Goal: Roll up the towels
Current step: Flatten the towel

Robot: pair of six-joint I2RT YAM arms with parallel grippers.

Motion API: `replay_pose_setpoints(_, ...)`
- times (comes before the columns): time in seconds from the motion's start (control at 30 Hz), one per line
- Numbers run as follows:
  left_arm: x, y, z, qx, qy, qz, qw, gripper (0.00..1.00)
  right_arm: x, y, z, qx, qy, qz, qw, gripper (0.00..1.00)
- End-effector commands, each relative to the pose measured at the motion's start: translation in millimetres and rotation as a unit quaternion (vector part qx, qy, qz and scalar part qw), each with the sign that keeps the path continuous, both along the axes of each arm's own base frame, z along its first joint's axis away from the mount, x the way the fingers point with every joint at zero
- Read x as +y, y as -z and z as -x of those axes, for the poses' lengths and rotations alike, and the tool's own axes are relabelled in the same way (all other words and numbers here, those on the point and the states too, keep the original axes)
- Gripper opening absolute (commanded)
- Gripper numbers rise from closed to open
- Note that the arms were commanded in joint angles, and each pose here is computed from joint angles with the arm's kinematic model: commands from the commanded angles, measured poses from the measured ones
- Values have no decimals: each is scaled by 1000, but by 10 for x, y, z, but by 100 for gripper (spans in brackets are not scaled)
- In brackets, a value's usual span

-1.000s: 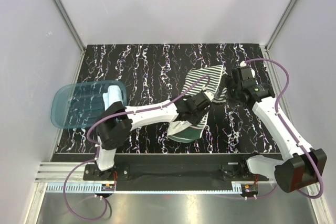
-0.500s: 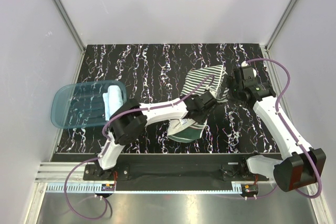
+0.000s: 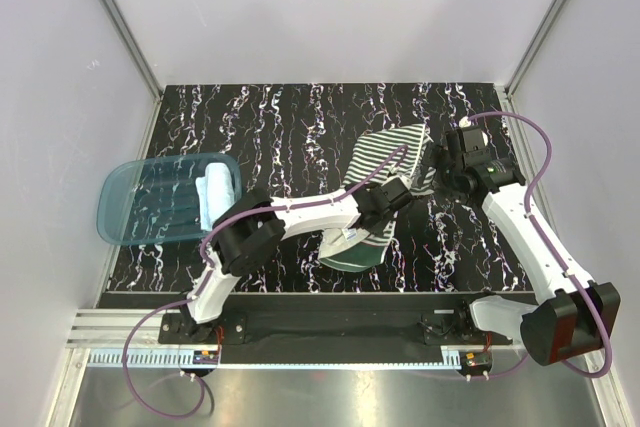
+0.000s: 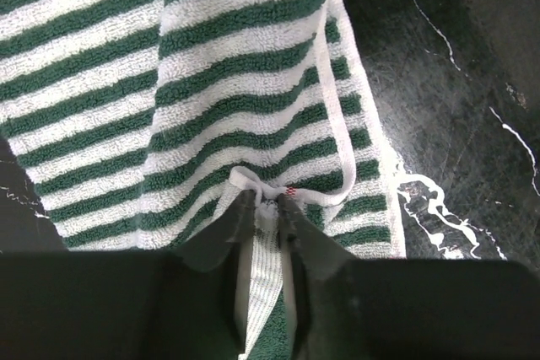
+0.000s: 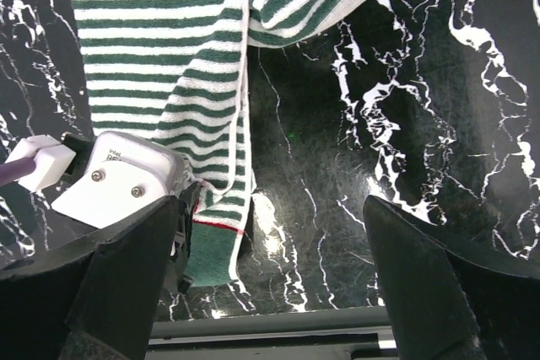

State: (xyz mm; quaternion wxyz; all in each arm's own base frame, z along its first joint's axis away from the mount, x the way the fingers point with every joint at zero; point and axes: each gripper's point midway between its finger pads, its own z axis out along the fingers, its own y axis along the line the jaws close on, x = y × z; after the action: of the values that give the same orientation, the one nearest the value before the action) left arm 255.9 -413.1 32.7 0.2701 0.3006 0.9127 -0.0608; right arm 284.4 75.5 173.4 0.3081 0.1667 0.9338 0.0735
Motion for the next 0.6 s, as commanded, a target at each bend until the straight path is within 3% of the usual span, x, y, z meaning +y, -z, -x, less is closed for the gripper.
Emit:
replay_pose_setpoints(0.0, -30, -306, -81, -32, -8, 24, 999, 16, 41, -38, -70, -16, -7, -11, 1000, 98)
replay_pose_setpoints(0.07, -17, -324, -86, -33, -10, 24, 999, 14, 44, -39, -61, -15, -8, -12, 1000, 98)
replay_pose_setpoints(0.2, 2, -384, -94, -35, -9, 26, 999, 0, 37, -45, -66, -17, -6, -11, 1000, 98)
replay_pose_setpoints(0.57, 168, -879, -36, -52, -14, 56, 997, 1, 42, -118, -129, -22, -5, -11, 1000, 98)
